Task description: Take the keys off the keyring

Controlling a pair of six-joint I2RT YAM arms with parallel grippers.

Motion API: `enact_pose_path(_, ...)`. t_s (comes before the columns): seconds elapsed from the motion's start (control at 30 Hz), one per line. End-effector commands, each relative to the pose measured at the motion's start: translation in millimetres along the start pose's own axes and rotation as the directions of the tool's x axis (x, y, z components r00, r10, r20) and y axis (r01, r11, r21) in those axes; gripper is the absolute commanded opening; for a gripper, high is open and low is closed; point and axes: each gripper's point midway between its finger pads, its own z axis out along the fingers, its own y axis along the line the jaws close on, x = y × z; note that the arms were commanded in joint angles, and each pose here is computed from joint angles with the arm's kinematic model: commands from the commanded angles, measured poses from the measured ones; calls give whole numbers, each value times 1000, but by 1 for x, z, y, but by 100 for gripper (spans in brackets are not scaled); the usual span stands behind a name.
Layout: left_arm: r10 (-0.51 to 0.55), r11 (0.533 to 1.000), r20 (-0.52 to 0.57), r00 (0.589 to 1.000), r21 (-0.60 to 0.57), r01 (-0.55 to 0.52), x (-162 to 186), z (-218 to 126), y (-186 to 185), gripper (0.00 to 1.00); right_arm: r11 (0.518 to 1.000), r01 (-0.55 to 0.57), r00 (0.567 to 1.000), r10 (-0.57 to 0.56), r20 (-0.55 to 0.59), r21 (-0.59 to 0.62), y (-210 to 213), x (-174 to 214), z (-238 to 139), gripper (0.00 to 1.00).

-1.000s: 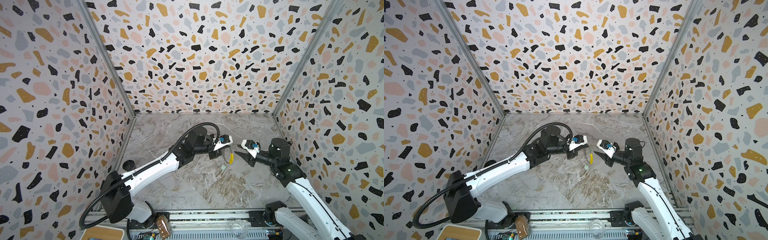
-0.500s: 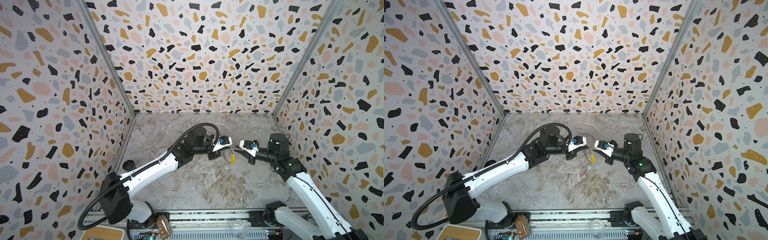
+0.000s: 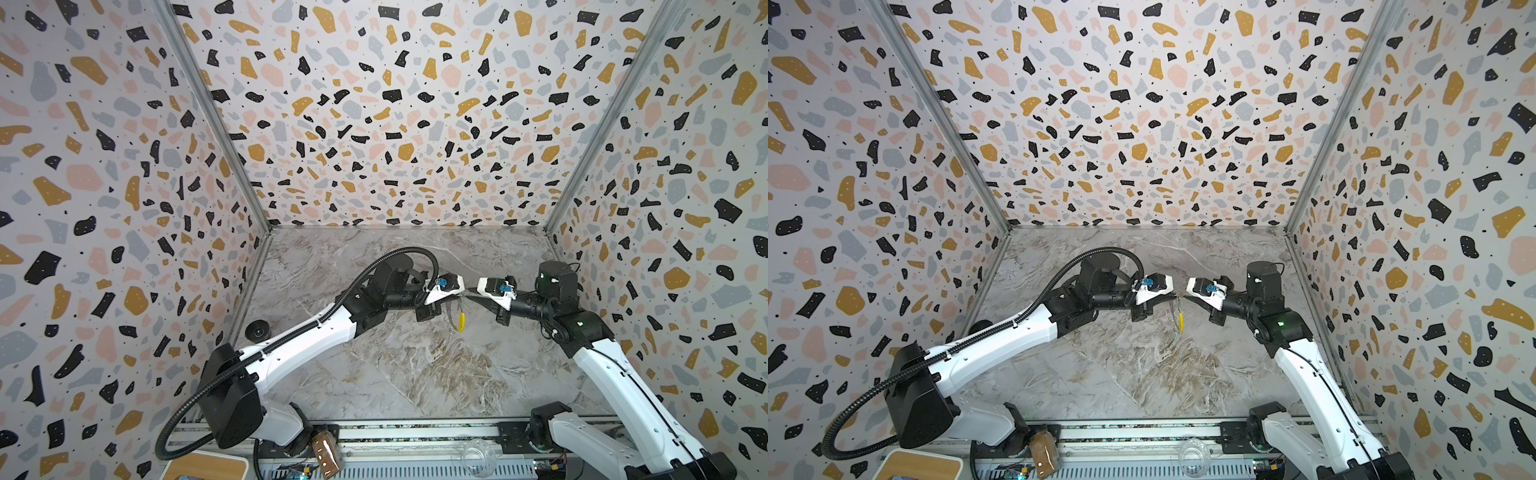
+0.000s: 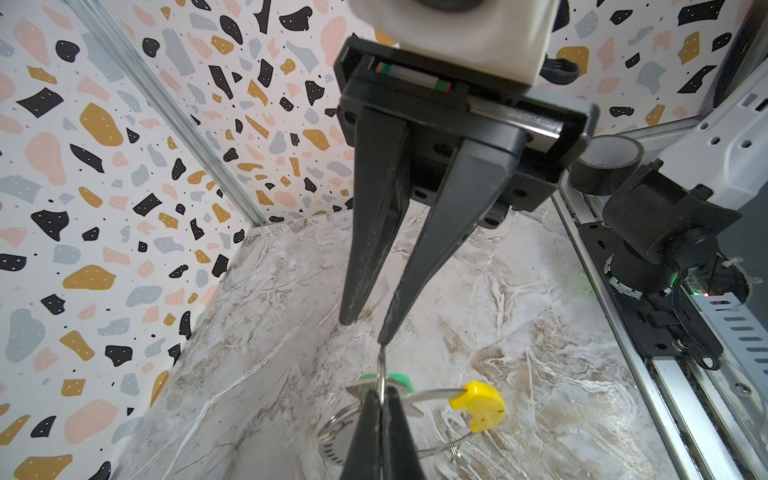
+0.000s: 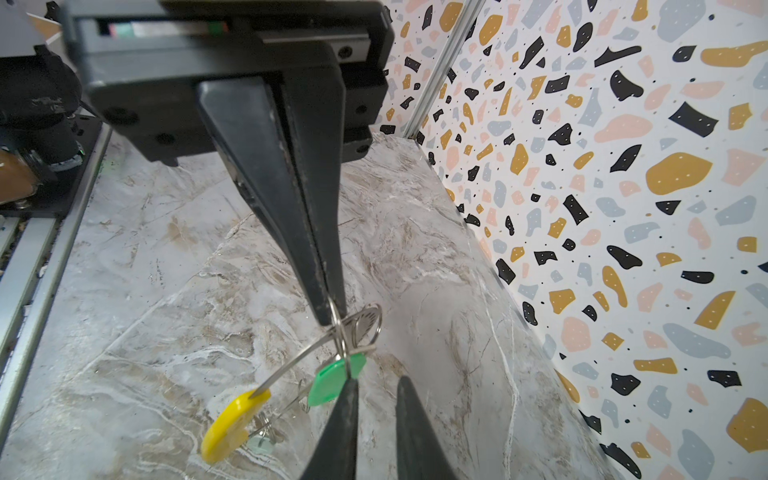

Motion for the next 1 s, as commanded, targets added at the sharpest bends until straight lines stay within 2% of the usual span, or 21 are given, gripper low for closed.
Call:
enact_pose_path(0.0,40,999,56,998,-14,-39,-20,-4,7,0,999,17,1000,-17,19,-27,2,-12,-3,19)
enact_pose_path(0.3,39,999,53,998,-20,-38,-20,-2,10,0,999,3,1000,-4,-11,-49,5,-4,-1,21)
enact_pose_path(0.57,34,999,53,998,-11,-33,-20,1,10,0,998,13,999,-11,30,-62,5,-14,-1,20)
enact_pose_path(0.97,32,999,71,997,-8,-32,-23,1,10,0,996,-10,1000,11,9,-93,9,-5,3,11)
